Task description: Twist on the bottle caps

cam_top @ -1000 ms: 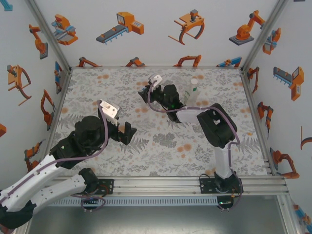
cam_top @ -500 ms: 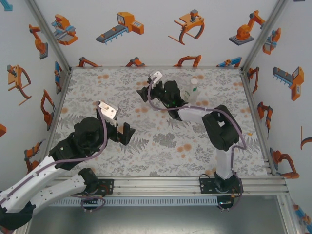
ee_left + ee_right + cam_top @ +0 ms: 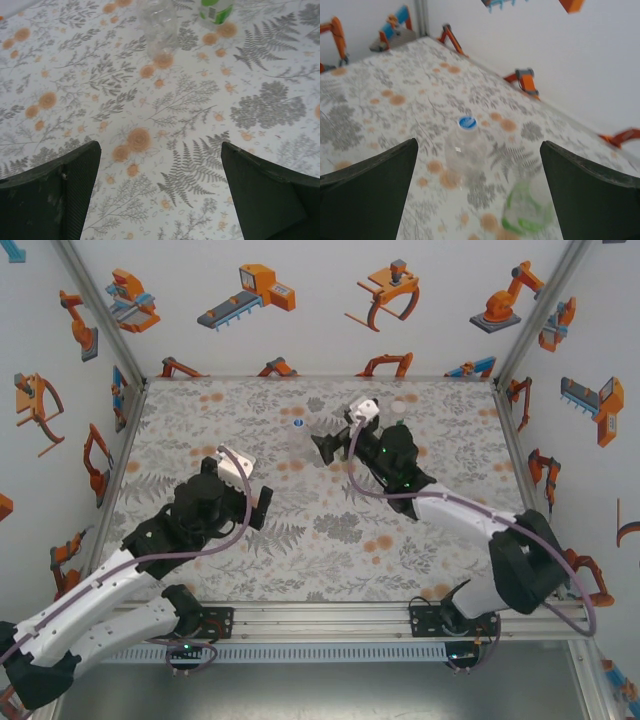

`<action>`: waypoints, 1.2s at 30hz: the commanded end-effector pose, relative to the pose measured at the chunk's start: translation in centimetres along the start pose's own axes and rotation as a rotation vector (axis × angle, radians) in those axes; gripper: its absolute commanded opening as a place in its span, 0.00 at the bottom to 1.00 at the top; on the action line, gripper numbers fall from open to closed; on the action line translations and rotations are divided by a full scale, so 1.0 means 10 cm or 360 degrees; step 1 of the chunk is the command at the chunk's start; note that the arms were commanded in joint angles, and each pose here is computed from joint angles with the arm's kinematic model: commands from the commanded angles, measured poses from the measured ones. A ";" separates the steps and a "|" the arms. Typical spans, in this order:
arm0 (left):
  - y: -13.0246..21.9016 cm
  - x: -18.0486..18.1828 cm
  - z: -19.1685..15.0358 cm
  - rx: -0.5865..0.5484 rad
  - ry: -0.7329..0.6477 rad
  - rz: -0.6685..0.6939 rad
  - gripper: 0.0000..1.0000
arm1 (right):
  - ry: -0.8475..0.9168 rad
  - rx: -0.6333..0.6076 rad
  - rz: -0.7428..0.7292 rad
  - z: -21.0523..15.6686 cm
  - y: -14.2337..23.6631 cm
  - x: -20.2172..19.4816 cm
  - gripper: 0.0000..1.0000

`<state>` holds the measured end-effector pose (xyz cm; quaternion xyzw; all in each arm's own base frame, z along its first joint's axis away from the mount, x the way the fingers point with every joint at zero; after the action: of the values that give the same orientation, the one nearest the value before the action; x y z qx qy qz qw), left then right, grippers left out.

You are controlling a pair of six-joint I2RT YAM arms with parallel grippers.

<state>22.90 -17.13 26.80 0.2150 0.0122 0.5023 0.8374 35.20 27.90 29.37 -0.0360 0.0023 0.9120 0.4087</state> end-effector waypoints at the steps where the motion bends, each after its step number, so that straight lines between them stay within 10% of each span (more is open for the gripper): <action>1: -0.05 0.21 0.03 -0.0046 -0.0083 0.0167 0.97 | 0.0060 0.0126 -0.0218 -0.15 0.35 -0.26 0.99; 17: -0.58 1.18 -0.73 0.0139 0.0060 0.0604 0.97 | -0.0081 0.0646 -0.1126 -1.29 1.98 -1.63 0.99; 36: -0.86 1.84 -1.29 -0.0046 0.0354 0.0665 0.97 | -0.0378 0.0410 -0.1213 -2.02 1.95 -2.19 0.99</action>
<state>35.01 -0.31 12.54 0.2053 0.0803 0.6852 0.6942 35.50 -2.64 8.33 0.1545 0.1122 0.6624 0.7244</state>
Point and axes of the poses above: each hand's point on the last joint's axis, 136 mm out from that joint toward the fingers, its own y axis back along the fingers, its own x axis along the line the jaws close on, z = x × y, the point moved 1 cm from there along y, back along the fingers, and after that the axes turned 3 degrees about -y, right-handed, at the moved point
